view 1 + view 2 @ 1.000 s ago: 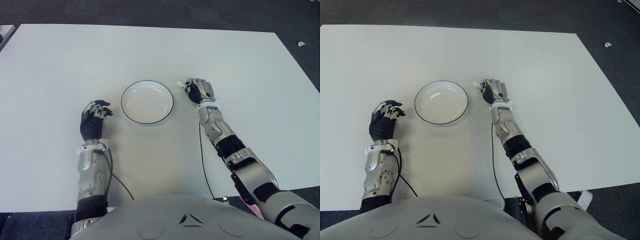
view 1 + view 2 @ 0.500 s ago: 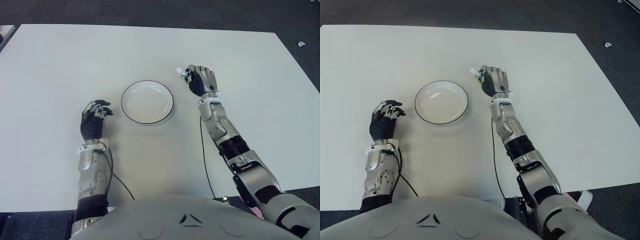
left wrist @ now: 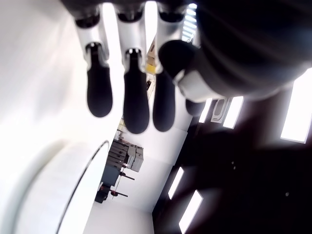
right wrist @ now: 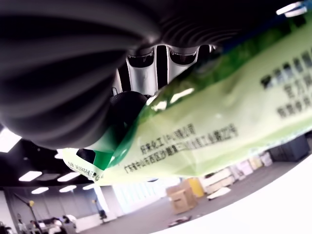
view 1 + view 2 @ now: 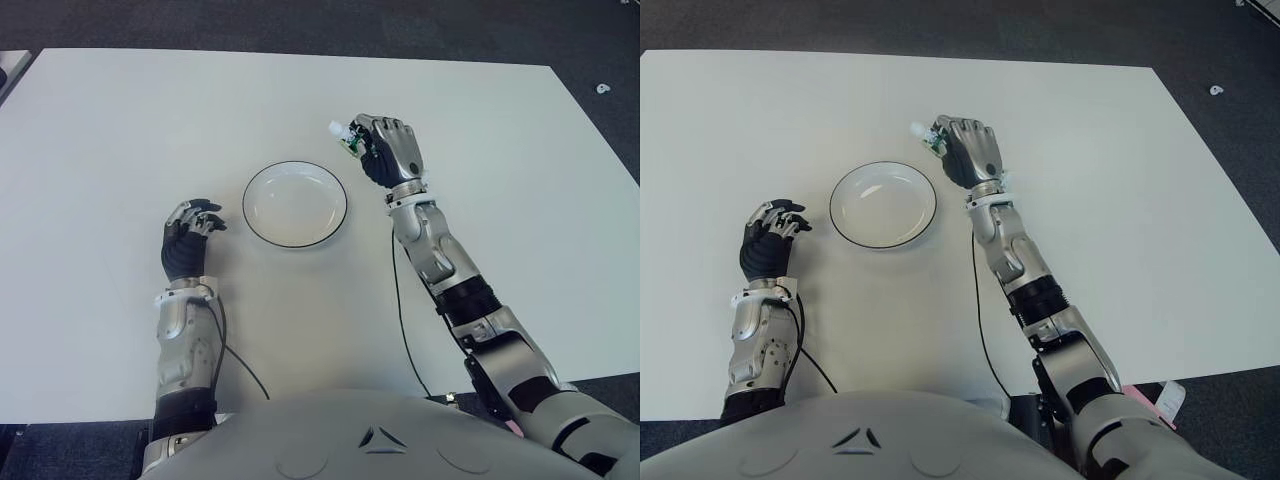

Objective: Put the toothpaste on the table into the plate.

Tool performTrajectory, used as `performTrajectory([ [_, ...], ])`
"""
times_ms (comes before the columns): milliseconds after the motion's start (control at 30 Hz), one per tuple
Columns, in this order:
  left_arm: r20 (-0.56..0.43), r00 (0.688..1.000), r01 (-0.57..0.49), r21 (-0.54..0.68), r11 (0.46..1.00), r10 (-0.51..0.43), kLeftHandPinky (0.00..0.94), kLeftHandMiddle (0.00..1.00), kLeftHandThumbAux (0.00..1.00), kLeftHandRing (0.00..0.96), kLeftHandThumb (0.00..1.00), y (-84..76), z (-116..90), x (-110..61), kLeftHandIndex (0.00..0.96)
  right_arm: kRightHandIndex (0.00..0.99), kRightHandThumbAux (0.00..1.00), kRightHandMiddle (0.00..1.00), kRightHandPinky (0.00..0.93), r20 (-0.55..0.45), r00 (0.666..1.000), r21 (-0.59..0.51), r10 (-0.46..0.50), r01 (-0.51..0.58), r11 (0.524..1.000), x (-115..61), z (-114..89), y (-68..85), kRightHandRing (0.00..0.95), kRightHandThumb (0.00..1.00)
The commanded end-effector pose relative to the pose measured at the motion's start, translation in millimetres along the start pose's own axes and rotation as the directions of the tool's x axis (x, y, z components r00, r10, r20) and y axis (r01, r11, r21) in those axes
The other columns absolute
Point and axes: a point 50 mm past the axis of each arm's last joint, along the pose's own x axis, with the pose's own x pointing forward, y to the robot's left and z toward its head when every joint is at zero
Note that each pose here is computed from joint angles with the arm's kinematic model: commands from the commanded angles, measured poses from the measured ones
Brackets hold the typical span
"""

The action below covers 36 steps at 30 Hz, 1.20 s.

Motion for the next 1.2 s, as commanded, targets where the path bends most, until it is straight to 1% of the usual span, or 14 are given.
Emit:
performTrajectory([
  [33,-0.139,0.988,-0.069,-0.024,0.997,0.065,0.541,0.483,0.676,0.577,0.839,7.3,-24,-10.9,0.420,0.395,0.681,0.545,0.857,0.069,0.998,0.025,0.001,-0.003,1.000,-1.0,9,-0.8,0.854,0.848],
  [267,-0.134,0.990,-0.051,-0.023,0.998,0.048,0.548,0.482,0.676,0.584,0.839,6.3,-24,-10.3,0.421,0.395,0.681,0.548,0.864,0.156,0.988,0.046,0.015,-0.023,0.999,3.8,23,-2.9,0.858,0.847],
  [367,-0.130,0.991,-0.044,-0.019,0.999,0.041,0.548,0.482,0.676,0.586,0.839,5.9,-24,-10.1,0.422,0.395,0.681,0.549,0.872,0.191,0.980,0.058,0.045,-0.057,0.997,4.9,29,-2.5,0.862,0.847],
  [467,-0.129,0.991,-0.039,-0.015,0.999,0.036,0.544,0.482,0.675,0.584,0.839,6.7,-25,-10.0,0.423,0.395,0.681,0.549,0.869,0.235,0.968,0.063,0.093,-0.111,0.992,5.7,36,1.6,0.864,0.848],
  [567,-0.128,0.991,-0.036,-0.013,0.999,0.034,0.543,0.482,0.675,0.583,0.839,6.6,-26,-9.8,0.424,0.395,0.680,0.549,0.862,0.257,0.959,0.065,0.120,-0.141,0.988,6.0,39,5.9,0.862,0.848],
  [733,-0.121,0.992,-0.030,-0.003,1.000,0.029,0.543,0.482,0.675,0.582,0.839,7.9,-25,-10.2,0.423,0.397,0.679,0.550,0.866,0.314,0.930,0.074,0.191,-0.224,0.972,6.2,48,23.2,0.860,0.850],
  [833,-0.121,0.992,-0.032,0.000,0.999,0.032,0.547,0.484,0.675,0.584,0.839,8.3,-25,-10.4,0.420,0.399,0.678,0.552,0.877,0.346,0.914,0.073,0.213,-0.252,0.965,4.7,51,33.6,0.866,0.851],
  [900,-0.122,0.992,-0.034,0.001,0.999,0.034,0.548,0.484,0.676,0.585,0.839,8.4,-25,-10.5,0.419,0.399,0.678,0.553,0.880,0.361,0.905,0.073,0.223,-0.265,0.961,4.1,51,36.9,0.868,0.852],
  [1067,-0.125,0.991,-0.041,-0.006,0.999,0.040,0.551,0.486,0.676,0.587,0.839,8.1,-26,-10.5,0.418,0.403,0.676,0.557,0.889,0.390,0.872,0.052,0.297,-0.343,0.938,-2.5,46,59.7,0.874,0.854],
  [1200,-0.128,0.991,-0.043,-0.010,0.999,0.042,0.556,0.486,0.675,0.588,0.839,8.3,-26,-10.6,0.419,0.404,0.675,0.559,0.890,0.410,0.848,0.015,0.335,-0.374,0.927,-4.0,46,69.4,0.876,0.855],
])
